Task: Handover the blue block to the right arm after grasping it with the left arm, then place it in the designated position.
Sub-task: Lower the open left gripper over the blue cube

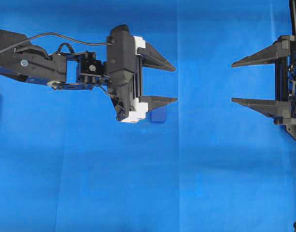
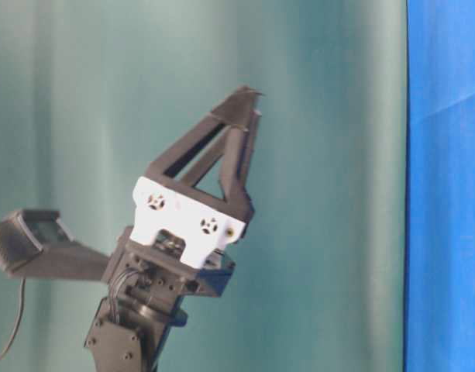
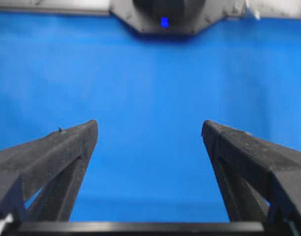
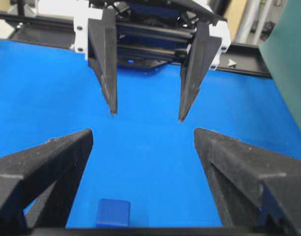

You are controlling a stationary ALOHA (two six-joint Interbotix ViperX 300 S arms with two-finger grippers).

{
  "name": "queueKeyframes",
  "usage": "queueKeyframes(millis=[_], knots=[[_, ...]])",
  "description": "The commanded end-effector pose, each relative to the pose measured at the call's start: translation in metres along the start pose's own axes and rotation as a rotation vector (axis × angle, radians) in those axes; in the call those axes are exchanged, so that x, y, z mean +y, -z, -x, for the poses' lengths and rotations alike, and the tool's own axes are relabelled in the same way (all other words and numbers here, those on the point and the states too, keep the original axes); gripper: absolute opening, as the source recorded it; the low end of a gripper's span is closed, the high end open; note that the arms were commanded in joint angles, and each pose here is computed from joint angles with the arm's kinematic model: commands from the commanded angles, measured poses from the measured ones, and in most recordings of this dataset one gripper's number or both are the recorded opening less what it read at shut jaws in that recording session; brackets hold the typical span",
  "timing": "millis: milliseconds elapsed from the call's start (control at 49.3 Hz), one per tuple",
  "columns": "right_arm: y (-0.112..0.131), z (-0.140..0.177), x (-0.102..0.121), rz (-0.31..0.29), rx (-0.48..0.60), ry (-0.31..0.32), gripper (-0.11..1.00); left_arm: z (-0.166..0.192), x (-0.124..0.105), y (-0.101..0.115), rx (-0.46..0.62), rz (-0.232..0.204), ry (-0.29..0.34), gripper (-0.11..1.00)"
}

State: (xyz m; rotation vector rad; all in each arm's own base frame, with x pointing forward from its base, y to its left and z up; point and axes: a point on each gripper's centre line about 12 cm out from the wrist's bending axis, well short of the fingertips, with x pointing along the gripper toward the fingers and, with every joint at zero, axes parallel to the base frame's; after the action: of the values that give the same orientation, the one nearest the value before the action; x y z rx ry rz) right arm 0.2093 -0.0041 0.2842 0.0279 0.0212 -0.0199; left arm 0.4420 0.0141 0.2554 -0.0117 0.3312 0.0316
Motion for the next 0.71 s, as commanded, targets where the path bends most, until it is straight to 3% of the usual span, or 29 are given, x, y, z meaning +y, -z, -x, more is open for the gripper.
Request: queueKeyframes(millis=[0, 405, 689], knots=[[-0.012, -0.003, 0.000, 0.003, -0.031, 0.000, 0.97, -0.001, -0.004, -0.015, 0.038, -0.006, 0.007, 0.92], [-0.010, -0.003, 0.000, 0.002, -0.018, -0.001, 0.97, -0.024, -0.009, -0.010, 0.479, -0.022, 0.010, 0.92], [-0.010, -0.003, 0.000, 0.001, -0.017, 0.001, 0.97, -0.028, -0.008, -0.011, 0.575, -0.040, 0.005, 0.92]])
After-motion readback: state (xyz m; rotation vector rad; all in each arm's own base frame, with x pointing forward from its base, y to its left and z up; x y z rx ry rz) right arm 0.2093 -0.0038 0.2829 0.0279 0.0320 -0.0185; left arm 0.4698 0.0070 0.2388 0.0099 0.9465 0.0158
